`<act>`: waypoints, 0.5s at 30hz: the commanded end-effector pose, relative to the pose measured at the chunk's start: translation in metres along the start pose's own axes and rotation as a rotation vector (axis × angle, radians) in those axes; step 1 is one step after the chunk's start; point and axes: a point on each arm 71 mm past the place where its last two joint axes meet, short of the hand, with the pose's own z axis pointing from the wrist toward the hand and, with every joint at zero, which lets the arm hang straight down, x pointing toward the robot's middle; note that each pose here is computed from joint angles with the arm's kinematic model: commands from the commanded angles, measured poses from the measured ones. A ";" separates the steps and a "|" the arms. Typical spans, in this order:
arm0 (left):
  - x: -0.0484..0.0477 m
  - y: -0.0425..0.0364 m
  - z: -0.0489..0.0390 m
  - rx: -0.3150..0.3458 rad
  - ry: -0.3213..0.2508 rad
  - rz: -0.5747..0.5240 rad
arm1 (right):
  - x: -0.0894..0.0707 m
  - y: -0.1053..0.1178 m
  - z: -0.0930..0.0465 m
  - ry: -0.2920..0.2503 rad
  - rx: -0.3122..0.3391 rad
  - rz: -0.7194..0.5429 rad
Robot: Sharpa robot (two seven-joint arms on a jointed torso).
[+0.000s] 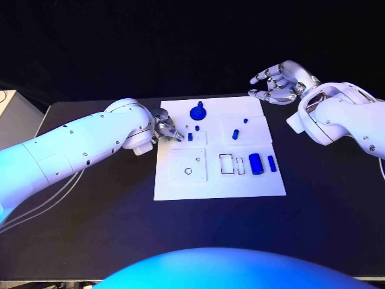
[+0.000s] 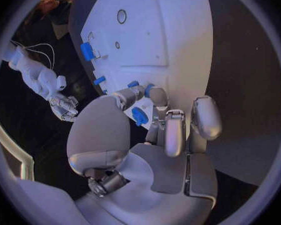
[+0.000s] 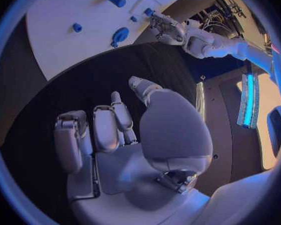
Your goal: Assemble the parts on the task board
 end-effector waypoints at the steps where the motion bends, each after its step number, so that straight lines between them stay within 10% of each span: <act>1: 0.0014 0.0028 0.0003 -0.020 0.002 0.004 | 0.001 0.002 0.000 0.005 -0.015 -0.002; 15: 0.0017 0.0026 -0.0019 -0.016 0.005 0.010 | 0.001 0.001 0.000 0.006 -0.015 -0.001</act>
